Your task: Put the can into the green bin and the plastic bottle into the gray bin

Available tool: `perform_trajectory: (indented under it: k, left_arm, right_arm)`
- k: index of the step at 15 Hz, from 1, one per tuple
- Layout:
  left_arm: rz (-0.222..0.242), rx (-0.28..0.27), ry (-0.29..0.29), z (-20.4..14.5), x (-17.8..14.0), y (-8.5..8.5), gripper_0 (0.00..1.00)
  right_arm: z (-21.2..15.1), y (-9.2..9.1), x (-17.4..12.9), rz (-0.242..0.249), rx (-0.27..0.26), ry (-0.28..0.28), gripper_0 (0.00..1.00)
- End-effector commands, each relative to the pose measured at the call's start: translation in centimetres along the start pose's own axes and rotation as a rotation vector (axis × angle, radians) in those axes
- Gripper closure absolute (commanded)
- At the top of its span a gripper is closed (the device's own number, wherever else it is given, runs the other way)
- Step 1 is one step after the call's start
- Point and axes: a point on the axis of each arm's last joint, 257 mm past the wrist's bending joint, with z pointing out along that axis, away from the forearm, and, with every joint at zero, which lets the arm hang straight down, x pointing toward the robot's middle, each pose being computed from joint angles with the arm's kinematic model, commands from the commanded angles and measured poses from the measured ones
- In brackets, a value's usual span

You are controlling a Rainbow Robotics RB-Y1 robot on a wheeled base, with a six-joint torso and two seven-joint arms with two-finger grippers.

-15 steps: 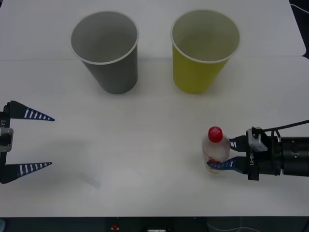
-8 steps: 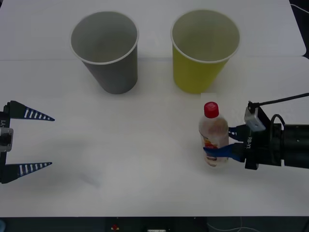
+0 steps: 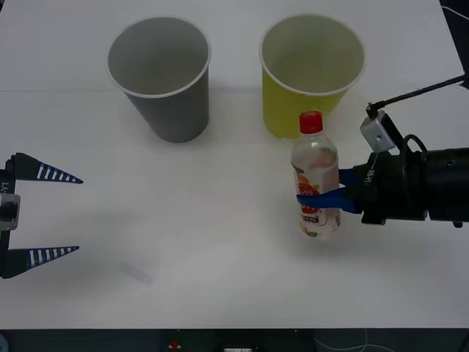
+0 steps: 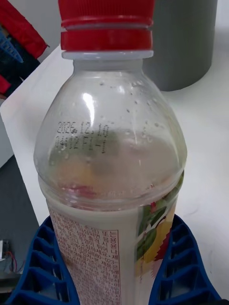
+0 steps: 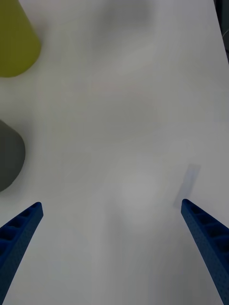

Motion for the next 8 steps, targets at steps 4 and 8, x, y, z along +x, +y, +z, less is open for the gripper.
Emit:
perform_trajectory:
  k: [4, 8]
  left_arm:
    - [0.0, 0.0, 0.0, 0.0, 0.0, 0.0, 0.0]
    - [0.0, 0.0, 0.0, 0.0, 0.0, 0.0, 0.0]
  right_arm:
    - [-2.2, -1.4, -3.0, -0.056, 0.085, 0.141, 1.0]
    - [-2.5, 0.0, -7.8, -0.004, 0.045, 0.096, 1.0]
